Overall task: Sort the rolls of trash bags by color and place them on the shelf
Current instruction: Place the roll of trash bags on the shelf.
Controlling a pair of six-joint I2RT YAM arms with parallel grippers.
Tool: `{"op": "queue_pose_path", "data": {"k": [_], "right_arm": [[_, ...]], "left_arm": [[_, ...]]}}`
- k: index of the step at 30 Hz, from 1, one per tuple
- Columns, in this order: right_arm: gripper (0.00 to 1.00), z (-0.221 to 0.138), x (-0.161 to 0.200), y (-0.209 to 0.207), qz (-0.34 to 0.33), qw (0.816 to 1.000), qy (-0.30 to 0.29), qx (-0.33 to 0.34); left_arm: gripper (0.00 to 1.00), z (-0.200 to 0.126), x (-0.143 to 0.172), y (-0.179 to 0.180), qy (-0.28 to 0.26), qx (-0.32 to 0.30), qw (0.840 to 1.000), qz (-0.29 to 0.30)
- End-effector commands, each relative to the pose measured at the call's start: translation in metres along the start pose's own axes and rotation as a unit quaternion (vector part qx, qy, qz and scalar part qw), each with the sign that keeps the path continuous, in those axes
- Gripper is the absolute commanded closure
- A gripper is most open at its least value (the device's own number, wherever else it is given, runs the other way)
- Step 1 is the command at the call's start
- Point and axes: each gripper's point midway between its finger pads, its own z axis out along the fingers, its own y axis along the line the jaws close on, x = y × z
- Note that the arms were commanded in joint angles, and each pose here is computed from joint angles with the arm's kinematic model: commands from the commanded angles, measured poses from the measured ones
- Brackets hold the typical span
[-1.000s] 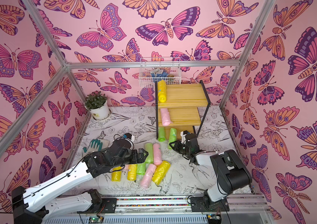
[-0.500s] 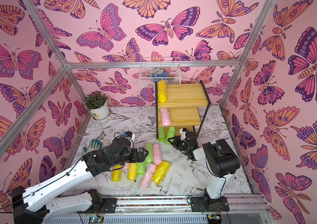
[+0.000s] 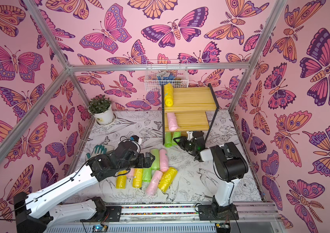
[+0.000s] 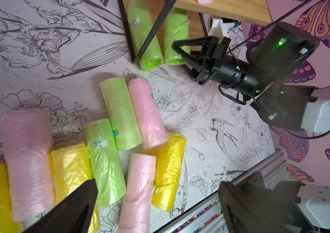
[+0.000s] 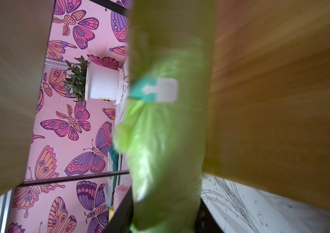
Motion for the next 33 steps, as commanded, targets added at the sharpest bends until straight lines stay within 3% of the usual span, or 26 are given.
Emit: {"op": "queue_pose_path", "data": {"k": [1,6,18,27,33], "right_arm": [[0.52,0.003,-0.008,0.002,-0.02,1.0,0.002,0.003],[0.36,0.002,-0.009,0.001,-0.023,1.0,0.005,0.012],[0.34,-0.018,0.013,-0.014,-0.023,0.996,0.039,0.071],[0.32,-0.059,0.032,-0.008,-0.053,0.989,0.058,0.123],[0.32,-0.106,0.064,0.007,-0.084,0.981,0.078,0.159]], "left_arm": [[0.0,-0.004,-0.004,0.004,-0.004,-0.011,1.0,0.008],[0.0,-0.005,-0.004,0.005,-0.002,-0.012,1.0,0.009],[0.0,-0.007,0.002,0.012,0.012,-0.026,1.0,0.014],[0.0,0.01,0.03,0.001,0.099,-0.022,0.994,0.046],[0.04,0.033,0.062,-0.013,0.176,-0.058,0.977,0.102]]}}
